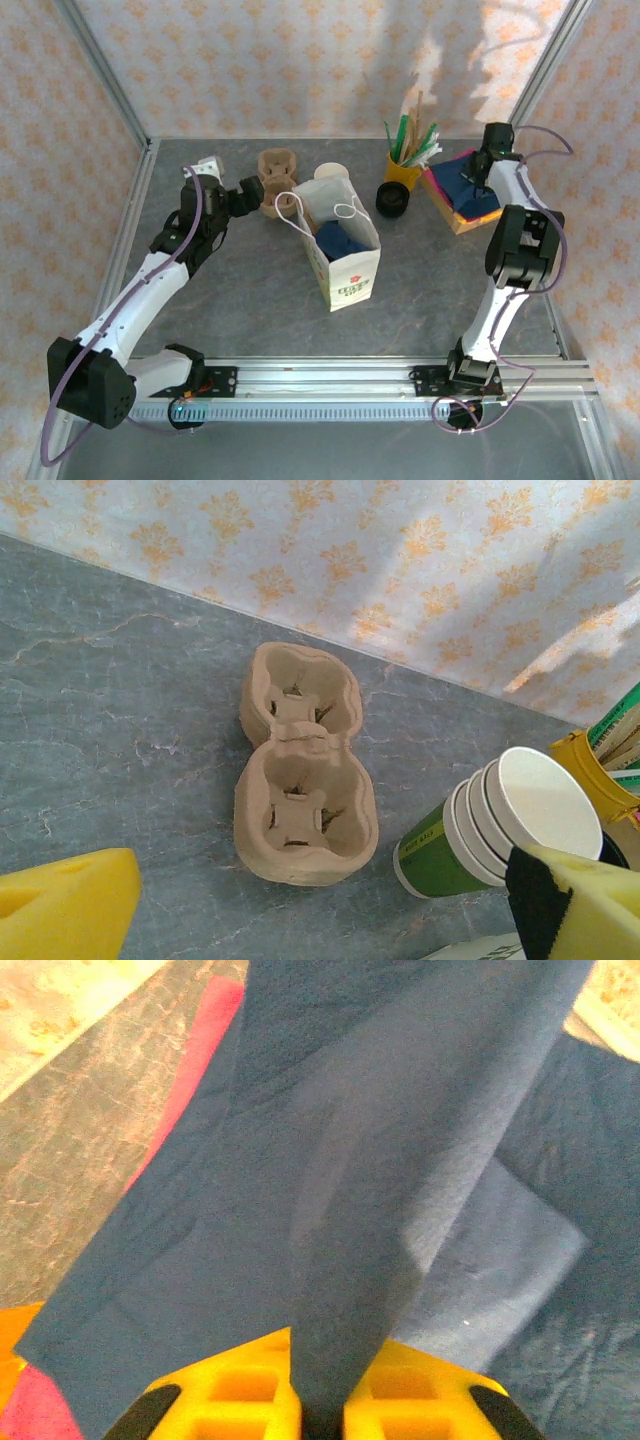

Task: Pack the takeout coffee

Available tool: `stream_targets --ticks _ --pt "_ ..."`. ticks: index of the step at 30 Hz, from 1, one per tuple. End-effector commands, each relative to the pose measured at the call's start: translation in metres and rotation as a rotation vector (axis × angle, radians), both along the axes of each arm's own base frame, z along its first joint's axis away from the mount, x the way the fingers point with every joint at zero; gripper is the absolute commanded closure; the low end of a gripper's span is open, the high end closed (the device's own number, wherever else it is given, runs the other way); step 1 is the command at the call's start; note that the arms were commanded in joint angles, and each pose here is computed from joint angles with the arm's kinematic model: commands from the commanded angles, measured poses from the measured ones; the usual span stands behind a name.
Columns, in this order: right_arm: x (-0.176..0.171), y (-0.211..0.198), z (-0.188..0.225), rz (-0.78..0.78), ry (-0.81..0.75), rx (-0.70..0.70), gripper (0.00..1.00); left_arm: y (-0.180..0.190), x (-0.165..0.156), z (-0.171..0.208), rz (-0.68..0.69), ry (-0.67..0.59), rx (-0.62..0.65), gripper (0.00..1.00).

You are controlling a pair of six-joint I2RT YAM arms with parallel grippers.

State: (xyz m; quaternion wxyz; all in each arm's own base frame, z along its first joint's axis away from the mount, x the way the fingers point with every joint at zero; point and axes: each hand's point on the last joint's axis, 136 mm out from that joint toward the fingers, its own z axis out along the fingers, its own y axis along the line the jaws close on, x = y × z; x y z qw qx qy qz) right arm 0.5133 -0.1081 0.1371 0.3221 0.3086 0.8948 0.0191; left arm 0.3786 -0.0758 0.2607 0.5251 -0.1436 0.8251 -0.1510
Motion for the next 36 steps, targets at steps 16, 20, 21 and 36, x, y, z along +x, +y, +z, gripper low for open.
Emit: stream_targets --ticks 16,20,21,36 --pt "-0.082 0.082 0.239 0.297 -0.558 0.178 1.0 0.007 -0.009 0.016 0.012 -0.045 0.005 0.04" --pt "-0.107 0.146 0.286 0.542 -0.664 0.298 1.0 0.005 -0.009 0.017 0.005 -0.048 -0.01 0.04" --pt "-0.114 0.164 0.294 0.609 -0.681 0.331 1.0 0.005 -0.009 0.018 0.002 -0.051 -0.014 0.04" --pt "-0.204 0.364 0.28 1.211 -0.504 0.622 1.0 0.0 -0.007 0.021 -0.015 -0.059 -0.046 0.04"
